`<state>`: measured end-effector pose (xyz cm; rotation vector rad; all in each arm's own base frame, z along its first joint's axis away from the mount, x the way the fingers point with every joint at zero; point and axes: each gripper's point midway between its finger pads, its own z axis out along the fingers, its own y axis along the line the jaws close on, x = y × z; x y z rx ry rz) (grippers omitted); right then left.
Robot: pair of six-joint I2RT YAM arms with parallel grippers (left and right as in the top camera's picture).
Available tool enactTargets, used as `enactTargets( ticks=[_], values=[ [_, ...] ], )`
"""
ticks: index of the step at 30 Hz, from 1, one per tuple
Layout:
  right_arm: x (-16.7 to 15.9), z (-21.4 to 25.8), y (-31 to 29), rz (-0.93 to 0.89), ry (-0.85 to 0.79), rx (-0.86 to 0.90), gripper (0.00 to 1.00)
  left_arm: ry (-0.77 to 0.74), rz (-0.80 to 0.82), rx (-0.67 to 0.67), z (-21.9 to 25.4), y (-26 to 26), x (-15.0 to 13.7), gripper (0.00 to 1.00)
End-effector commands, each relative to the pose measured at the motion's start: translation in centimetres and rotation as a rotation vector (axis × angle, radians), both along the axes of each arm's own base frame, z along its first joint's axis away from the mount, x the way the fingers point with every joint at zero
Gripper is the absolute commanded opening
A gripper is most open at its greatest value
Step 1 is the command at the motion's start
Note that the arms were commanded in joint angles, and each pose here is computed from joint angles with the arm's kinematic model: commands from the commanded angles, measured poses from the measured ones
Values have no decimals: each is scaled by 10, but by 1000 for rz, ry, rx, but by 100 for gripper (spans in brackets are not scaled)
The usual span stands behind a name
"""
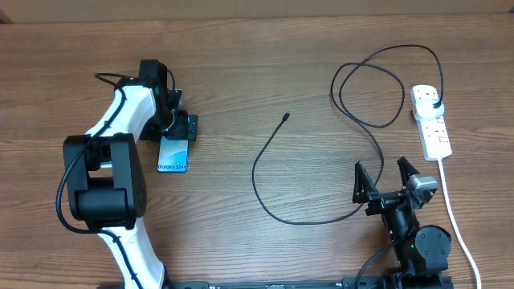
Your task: Plug charger to phone and switch on socket
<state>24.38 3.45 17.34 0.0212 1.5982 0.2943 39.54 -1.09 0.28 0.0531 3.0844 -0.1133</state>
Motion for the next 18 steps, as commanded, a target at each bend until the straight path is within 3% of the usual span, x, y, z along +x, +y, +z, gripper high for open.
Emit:
enactTargets(
  ticks=[1,18],
  values=[
    [0,-2,-1,-8,-4,-1,100,64,-40,-100,-18,-23,-13,97],
    [0,-2,-1,-8,-4,-1,100,66,-45,-105,-18,-26,-13,97]
  ],
)
